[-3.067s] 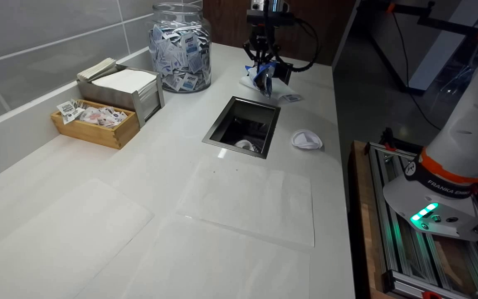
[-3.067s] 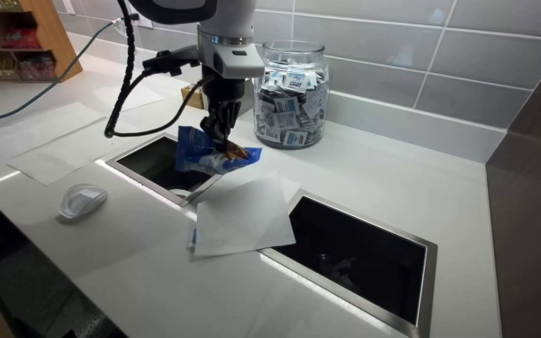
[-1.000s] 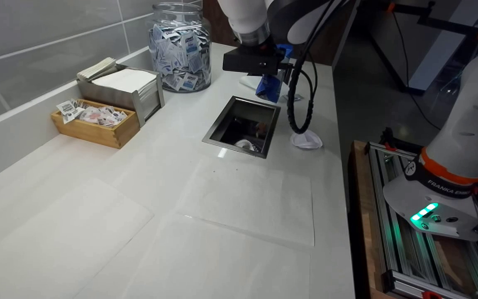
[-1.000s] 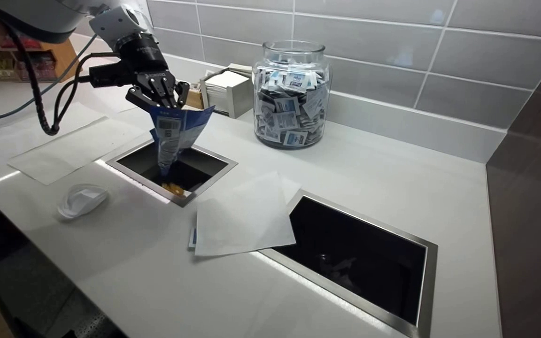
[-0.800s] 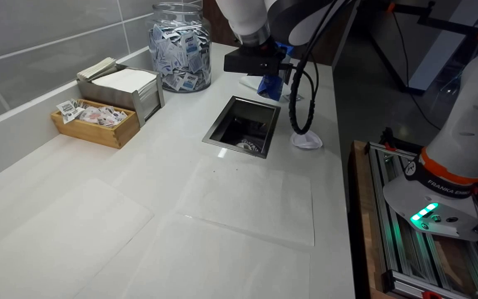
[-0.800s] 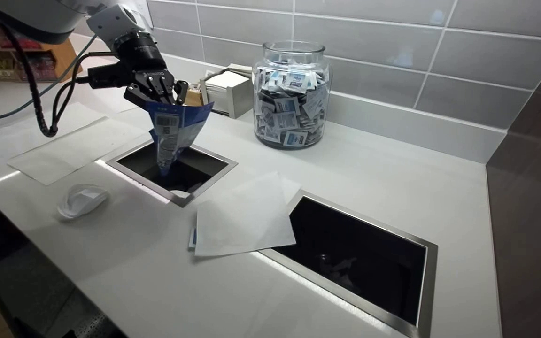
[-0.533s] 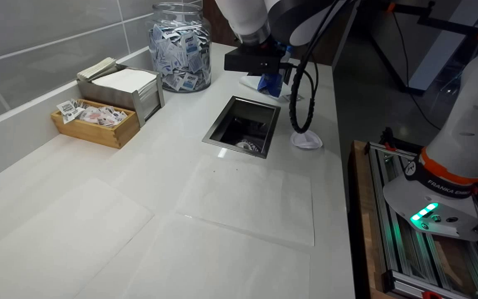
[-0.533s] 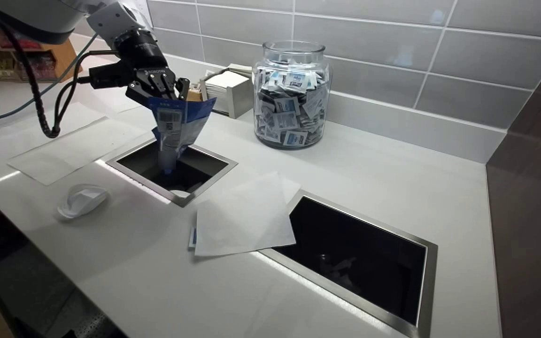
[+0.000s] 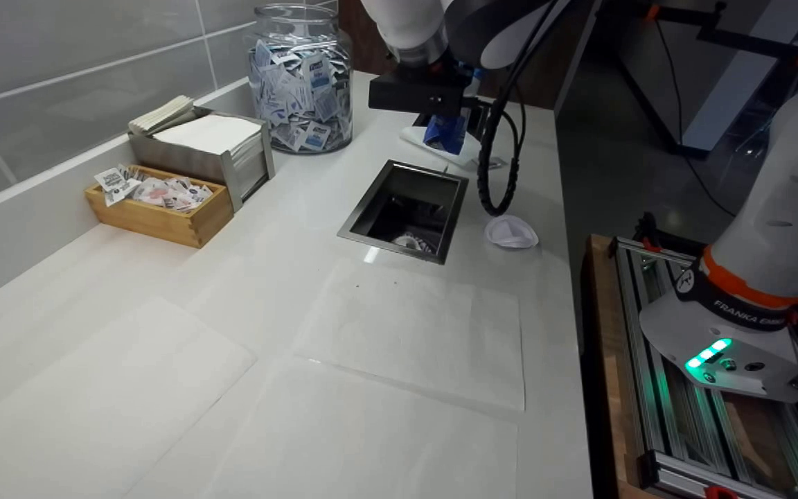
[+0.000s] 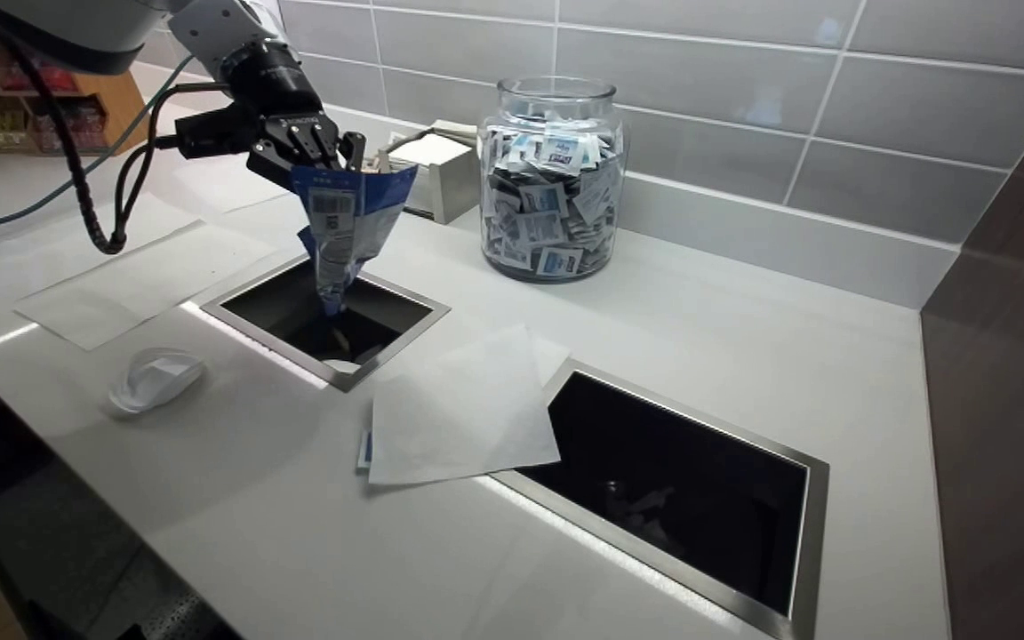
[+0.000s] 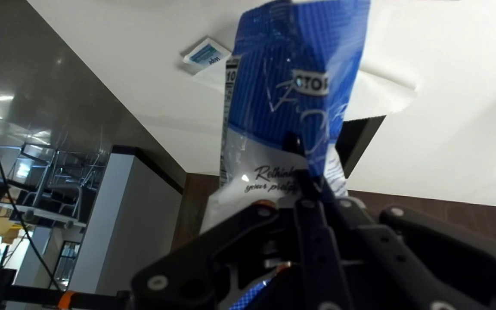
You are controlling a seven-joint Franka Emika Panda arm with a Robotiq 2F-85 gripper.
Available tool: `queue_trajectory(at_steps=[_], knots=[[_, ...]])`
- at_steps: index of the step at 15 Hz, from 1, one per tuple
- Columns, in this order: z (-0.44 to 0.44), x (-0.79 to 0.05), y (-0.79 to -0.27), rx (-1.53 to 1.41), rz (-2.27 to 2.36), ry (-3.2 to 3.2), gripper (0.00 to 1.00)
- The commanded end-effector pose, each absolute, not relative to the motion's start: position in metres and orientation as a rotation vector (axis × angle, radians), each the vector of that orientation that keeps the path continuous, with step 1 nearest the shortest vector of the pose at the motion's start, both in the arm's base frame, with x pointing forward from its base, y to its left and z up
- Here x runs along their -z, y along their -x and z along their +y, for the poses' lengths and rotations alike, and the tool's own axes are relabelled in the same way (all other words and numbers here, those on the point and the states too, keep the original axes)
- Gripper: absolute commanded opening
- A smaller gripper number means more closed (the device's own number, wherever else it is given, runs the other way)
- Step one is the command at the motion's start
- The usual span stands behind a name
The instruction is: Pour the contents in the blue packet into the trash chute on the left
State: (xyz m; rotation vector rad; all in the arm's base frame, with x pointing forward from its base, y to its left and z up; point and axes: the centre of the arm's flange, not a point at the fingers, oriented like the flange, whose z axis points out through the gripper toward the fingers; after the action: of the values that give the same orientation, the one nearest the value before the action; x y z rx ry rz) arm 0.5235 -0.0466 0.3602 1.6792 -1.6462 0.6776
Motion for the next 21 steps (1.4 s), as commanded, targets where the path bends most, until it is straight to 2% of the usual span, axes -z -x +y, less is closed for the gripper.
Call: queue_trajectory(at_steps=[1, 8, 12, 19, 20, 21], knots=[[-0.043, -0.364, -0.525, -0.712, -1.648, -1.708, 0.0], [-0.038, -0.368, -0.53, -0.723, -1.643, -1.76, 0.0], [-0.024, -0.375, -0.533, -0.738, -1.628, -2.049, 0.0], [-0.025, -0.372, -0.531, -0.579, -1.604, -2.108, 0.0], [-0.032, -0.369, -0.532, -0.609, -1.616, -1.912, 0.0], [-0.028, -0.371, -0.53, -0.566, -1.593, -2.051, 0.0]])
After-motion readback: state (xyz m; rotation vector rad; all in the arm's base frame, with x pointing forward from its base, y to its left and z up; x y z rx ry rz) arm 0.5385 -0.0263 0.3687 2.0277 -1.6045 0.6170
